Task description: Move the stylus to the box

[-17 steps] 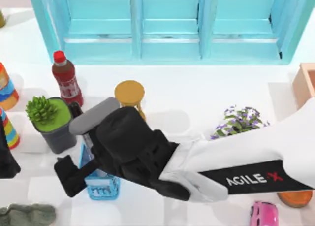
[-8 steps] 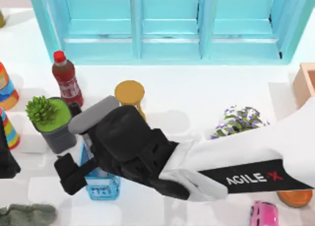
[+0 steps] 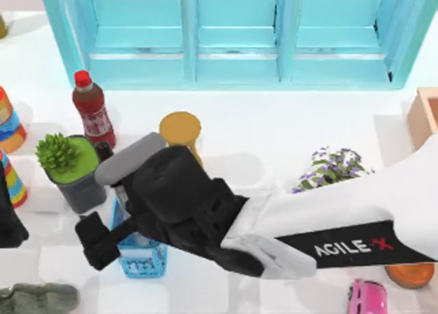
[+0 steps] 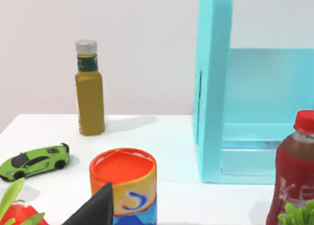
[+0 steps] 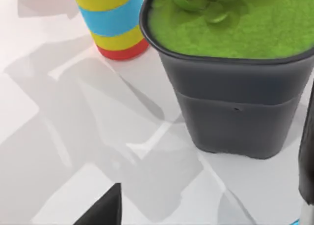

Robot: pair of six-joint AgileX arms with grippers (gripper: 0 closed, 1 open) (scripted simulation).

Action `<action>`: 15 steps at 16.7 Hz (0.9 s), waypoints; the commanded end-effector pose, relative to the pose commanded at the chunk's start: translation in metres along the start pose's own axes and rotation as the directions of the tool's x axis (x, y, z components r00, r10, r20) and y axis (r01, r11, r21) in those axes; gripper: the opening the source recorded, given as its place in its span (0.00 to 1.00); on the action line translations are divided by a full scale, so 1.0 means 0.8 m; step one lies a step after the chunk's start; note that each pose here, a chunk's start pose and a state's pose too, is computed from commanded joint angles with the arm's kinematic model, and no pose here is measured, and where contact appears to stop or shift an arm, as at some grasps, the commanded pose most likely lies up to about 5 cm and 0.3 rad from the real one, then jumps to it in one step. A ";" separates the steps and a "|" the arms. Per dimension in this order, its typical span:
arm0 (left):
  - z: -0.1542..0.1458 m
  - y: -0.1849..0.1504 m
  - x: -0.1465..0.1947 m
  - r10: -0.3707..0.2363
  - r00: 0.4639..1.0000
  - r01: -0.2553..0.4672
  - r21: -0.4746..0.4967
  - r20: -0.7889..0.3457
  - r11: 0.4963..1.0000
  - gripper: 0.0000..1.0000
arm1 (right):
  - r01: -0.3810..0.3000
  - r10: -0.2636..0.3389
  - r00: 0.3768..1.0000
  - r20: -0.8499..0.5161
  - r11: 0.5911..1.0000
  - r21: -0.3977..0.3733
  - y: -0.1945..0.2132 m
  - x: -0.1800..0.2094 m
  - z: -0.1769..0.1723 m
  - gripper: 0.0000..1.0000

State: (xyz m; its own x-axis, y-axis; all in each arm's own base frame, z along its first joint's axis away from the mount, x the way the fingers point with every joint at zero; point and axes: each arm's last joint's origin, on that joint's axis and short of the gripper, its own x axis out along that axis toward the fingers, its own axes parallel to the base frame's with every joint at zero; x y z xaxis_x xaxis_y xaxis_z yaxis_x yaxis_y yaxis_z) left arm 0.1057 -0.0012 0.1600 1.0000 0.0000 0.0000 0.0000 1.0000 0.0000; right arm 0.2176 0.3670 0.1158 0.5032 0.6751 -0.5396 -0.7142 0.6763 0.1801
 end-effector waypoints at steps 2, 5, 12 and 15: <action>0.000 0.000 0.000 0.000 1.000 0.000 0.000 0.000 1.000 1.00 | 0.000 0.000 1.000 0.000 1.000 0.000 0.000 0.000 0.000 0.00; 0.000 0.000 0.000 0.000 1.000 0.000 0.000 0.000 1.000 1.00 | -0.007 0.007 1.000 0.004 1.000 0.000 0.002 -0.002 0.003 0.00; 0.000 0.000 0.000 0.000 1.000 0.000 0.000 0.000 1.000 1.00 | 0.005 -0.005 0.999 -0.046 1.000 -0.003 -0.046 -0.081 0.051 0.00; 0.000 0.000 0.000 0.000 1.000 0.000 0.000 0.000 1.000 1.00 | -0.019 0.019 1.000 0.018 1.000 -0.005 -0.055 -0.155 0.091 0.00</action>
State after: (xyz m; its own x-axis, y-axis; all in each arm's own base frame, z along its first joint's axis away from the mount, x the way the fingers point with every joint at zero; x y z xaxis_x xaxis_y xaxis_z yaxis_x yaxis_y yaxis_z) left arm 0.1057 -0.0012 0.1600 1.0000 0.0000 0.0000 0.0000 1.0000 0.0000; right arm 0.2218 0.2749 0.2349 0.4979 0.6932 -0.5212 -0.7261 0.6618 0.1865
